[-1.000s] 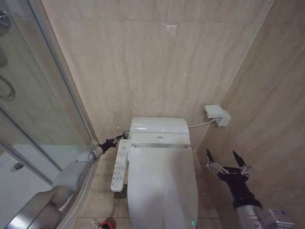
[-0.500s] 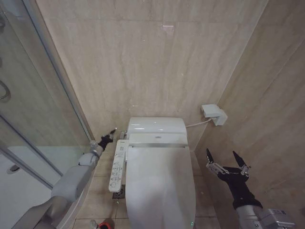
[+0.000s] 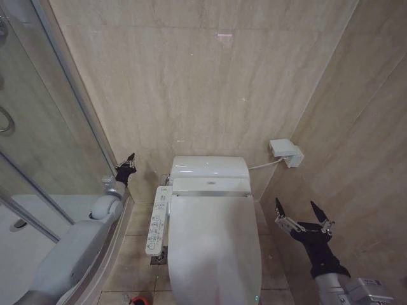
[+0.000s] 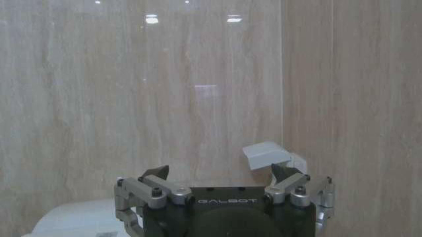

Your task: Open the toilet lid, clean the toilet bowl with a toilet brush, close the toilet lid, and flush.

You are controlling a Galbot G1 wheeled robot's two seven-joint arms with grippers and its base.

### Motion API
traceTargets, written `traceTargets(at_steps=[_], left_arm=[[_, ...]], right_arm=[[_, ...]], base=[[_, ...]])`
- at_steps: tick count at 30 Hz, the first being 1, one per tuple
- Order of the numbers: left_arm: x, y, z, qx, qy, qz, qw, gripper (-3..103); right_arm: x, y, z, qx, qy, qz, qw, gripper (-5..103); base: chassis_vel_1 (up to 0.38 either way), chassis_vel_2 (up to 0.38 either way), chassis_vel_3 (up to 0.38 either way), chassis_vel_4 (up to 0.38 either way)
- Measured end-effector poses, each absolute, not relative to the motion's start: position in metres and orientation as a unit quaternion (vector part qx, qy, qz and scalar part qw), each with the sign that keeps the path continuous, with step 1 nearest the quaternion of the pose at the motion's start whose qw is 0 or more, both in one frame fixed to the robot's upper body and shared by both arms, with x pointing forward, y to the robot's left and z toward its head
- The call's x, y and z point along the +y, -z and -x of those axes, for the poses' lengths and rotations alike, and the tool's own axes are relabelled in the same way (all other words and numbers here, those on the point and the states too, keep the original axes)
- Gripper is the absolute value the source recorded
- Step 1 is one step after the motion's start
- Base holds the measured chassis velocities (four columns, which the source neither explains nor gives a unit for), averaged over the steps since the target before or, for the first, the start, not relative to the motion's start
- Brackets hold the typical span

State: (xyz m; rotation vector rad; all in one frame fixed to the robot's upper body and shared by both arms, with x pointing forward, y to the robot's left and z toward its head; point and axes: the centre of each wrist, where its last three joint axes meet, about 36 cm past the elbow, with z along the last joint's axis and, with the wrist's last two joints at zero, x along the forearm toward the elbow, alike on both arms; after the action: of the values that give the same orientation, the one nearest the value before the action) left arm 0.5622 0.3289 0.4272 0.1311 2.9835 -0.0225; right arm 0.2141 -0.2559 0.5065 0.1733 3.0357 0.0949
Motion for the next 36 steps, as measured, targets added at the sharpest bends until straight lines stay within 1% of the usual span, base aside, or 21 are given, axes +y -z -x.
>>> traceTargets(at_steps=[1,3,6,7,9,14,15,16,18,19,22,23,24,29,30,36], left_arm=[[0.329,-0.427,-0.562,0.996,0.008,-0.044,0.077,0],[0.321,-0.433,-0.541,0.996,0.012,-0.045,0.073,0],[0.322,-0.438,-0.526,0.996,0.017,-0.037,0.074,0],[0.324,-0.441,-0.519,0.996,0.019,-0.032,0.075,17],[0.326,-0.445,-0.513,0.996,0.021,-0.029,0.077,17],[0.333,-0.471,-0.465,0.996,0.021,-0.019,0.082,17],[0.333,-0.471,-0.465,0.996,0.021,-0.019,0.082,17],[0.333,-0.474,-0.454,0.996,0.019,-0.018,0.08,49],[0.334,-0.48,-0.428,0.997,0.016,-0.014,0.072,49],[0.334,-0.48,-0.428,0.997,0.016,-0.014,0.072,49],[0.331,-0.485,-0.401,0.998,0.015,0.0,0.068,49],[0.33,-0.486,-0.393,0.998,0.018,0.006,0.067,76],[0.33,-0.486,-0.393,0.998,0.018,0.006,0.067,76],[0.318,-0.488,-0.36,0.997,0.031,0.019,0.061,76],[0.314,-0.489,-0.352,0.997,0.034,0.019,0.06,99],[0.302,-0.497,-0.324,0.997,0.047,0.004,0.063,99]], right_arm=[[-0.256,-0.507,-0.214,0.997,-0.031,-0.057,0.05,100],[-0.256,-0.507,-0.214,0.997,-0.031,-0.057,0.05,100],[-0.256,-0.507,-0.214,0.997,-0.031,-0.057,0.05,100],[-0.256,-0.507,-0.214,0.997,-0.031,-0.057,0.05,100],[-0.256,-0.507,-0.214,0.997,-0.031,-0.057,0.05,100],[-0.256,-0.507,-0.214,0.997,-0.031,-0.057,0.05,100],[-0.256,-0.507,-0.214,0.997,-0.031,-0.057,0.05,100],[-0.256,-0.507,-0.214,0.997,-0.031,-0.057,0.05,100],[-0.256,-0.507,-0.214,0.997,-0.031,-0.057,0.05,100],[-0.256,-0.507,-0.214,0.997,-0.031,-0.057,0.05,100],[-0.256,-0.507,-0.214,0.997,-0.031,-0.057,0.05,100],[-0.256,-0.507,-0.214,0.997,-0.031,-0.057,0.05,100],[-0.256,-0.507,-0.214,0.997,-0.031,-0.057,0.05,100],[-0.256,-0.507,-0.214,0.997,-0.031,-0.057,0.05,100],[-0.256,-0.507,-0.214,0.997,-0.031,-0.057,0.05,100],[-0.256,-0.507,-0.214,0.997,-0.031,-0.057,0.05,100]], base=[[0.0,0.0,0.0,0.0],[0.0,0.0,0.0,0.0],[0.0,0.0,0.0,0.0],[0.0,0.0,0.0,0.0],[0.0,0.0,0.0,0.0],[0.0,0.0,0.0,0.0],[0.0,0.0,0.0,0.0],[0.0,0.0,0.0,0.0],[0.0,0.0,0.0,0.0],[0.0,0.0,0.0,0.0],[0.0,0.0,0.0,0.0],[0.0,0.0,0.0,0.0],[0.0,0.0,0.0,0.0],[0.0,0.0,0.0,0.0],[0.0,0.0,0.0,0.0],[0.0,0.0,0.0,0.0]])
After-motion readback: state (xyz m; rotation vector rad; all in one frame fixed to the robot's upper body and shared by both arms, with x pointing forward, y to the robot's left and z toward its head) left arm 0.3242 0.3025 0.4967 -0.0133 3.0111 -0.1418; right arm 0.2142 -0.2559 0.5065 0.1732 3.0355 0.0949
